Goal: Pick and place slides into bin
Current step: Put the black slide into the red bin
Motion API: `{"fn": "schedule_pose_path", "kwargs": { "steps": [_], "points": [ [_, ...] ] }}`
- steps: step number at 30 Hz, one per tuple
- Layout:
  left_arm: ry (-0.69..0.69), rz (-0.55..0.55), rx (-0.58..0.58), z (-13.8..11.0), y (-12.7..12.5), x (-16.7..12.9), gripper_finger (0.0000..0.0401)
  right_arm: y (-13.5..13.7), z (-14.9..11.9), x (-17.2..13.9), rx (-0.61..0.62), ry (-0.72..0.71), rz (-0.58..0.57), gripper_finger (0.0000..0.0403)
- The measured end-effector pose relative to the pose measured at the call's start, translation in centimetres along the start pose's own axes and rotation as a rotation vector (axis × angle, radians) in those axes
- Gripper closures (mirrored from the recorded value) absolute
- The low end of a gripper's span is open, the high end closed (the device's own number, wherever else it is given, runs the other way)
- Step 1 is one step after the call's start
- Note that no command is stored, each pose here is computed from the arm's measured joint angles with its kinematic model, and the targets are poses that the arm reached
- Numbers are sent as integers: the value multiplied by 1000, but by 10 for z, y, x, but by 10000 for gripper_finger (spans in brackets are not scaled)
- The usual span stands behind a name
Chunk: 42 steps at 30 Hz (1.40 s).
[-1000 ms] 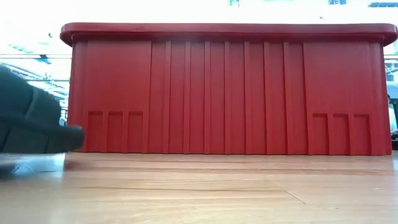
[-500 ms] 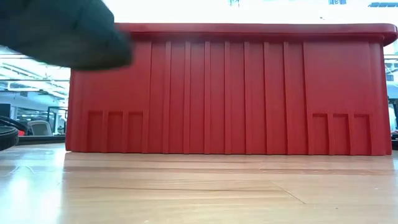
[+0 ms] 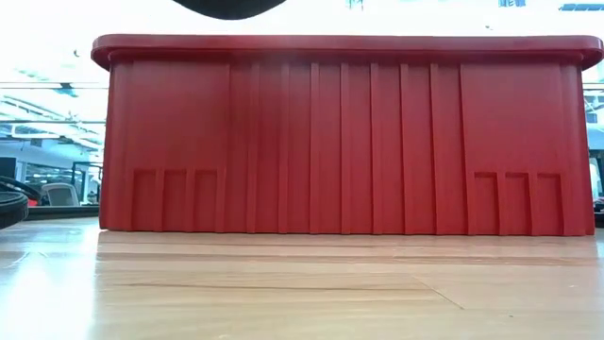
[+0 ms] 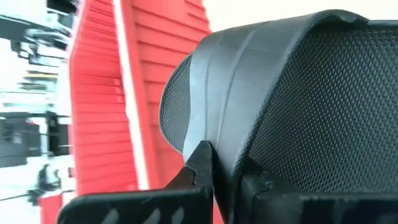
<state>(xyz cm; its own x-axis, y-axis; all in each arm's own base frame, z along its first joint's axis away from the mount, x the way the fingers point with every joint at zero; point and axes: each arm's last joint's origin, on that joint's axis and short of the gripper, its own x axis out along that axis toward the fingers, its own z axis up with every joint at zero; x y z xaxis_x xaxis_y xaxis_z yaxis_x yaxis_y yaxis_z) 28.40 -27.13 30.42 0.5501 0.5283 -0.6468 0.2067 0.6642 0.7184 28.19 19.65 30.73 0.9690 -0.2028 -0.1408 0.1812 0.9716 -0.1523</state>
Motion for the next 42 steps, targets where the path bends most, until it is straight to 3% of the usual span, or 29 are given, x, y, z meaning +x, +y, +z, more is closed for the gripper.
{"fn": "schedule_pose_path", "kwargs": {
  "steps": [9, 15, 24, 32, 42],
  "points": [
    [86, 100, 93, 8, 42, 42, 398, 0, -1, 0, -19, 6, 3, 156],
    [145, 200, 139, 9, 73, 67, 380, -1, -2, 1, -45, 17, -8, 156],
    [52, 216, -15, 21, 124, 49, 397, -5, -3, 1, -106, 24, -157, 156],
    [-25, 228, 5, 33, 134, 45, 382, -6, 3, -3, -92, -3, -283, 156],
    [-13, 241, -39, 35, 155, 66, 394, 1, 12, -16, -142, -3, -394, 156]
  ]
}}
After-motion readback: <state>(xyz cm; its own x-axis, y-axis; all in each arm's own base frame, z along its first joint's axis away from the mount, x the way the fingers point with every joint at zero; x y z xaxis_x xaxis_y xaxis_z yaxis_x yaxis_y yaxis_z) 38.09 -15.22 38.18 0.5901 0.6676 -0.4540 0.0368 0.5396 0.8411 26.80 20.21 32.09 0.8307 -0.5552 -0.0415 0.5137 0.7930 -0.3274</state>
